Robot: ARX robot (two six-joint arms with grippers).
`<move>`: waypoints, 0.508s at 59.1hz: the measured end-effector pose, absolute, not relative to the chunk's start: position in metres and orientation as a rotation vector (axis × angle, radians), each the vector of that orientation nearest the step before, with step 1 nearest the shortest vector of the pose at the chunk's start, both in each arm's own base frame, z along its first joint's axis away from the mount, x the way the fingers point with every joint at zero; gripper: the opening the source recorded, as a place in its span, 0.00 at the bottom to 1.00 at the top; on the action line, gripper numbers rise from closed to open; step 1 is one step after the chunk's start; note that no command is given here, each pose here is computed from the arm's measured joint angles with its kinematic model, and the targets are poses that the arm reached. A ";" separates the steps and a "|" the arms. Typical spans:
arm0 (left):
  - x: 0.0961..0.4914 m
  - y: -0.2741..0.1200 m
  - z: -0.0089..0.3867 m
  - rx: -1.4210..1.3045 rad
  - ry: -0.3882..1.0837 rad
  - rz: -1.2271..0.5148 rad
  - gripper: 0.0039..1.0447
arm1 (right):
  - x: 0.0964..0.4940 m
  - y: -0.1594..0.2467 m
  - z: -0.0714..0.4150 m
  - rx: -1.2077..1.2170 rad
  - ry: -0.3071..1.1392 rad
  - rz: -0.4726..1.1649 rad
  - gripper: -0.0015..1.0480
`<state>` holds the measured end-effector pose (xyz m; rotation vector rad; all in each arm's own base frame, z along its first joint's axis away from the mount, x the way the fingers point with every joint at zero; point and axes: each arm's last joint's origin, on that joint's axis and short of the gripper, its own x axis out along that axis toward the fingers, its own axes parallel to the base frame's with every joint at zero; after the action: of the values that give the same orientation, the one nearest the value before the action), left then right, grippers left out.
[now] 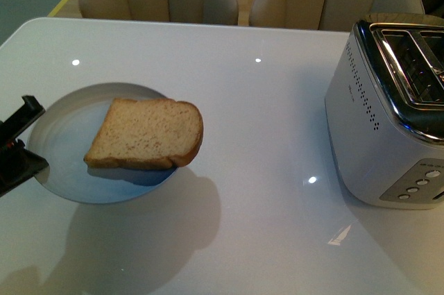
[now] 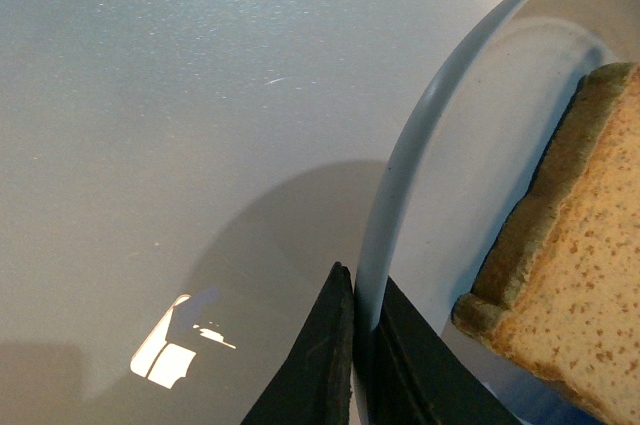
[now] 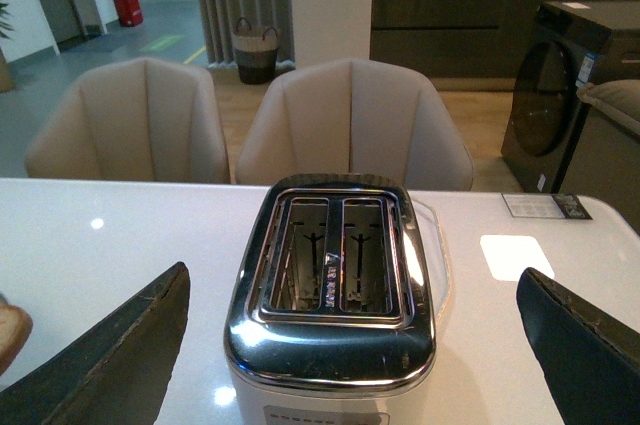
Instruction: Left arm holds plate, right arm toasts bread
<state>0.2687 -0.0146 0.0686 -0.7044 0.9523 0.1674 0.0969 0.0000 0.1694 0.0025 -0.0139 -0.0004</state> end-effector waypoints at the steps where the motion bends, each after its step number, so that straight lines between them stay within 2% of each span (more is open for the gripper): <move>1: 0.269 -0.017 0.074 -0.707 0.949 0.164 0.03 | 0.097 0.000 0.169 0.002 -0.014 0.000 0.91; 22: 0.271 -0.073 0.155 -0.734 0.876 0.079 0.03 | 0.097 0.000 0.169 0.002 -0.014 0.000 0.91; 30: 0.267 -0.092 0.172 -0.740 0.876 0.050 0.03 | 0.097 0.000 0.169 0.002 -0.014 0.000 0.91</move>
<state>0.2669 -0.0922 0.1722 -0.7395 0.8759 0.0498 0.0969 0.0000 0.1694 0.0025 -0.0143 -0.0004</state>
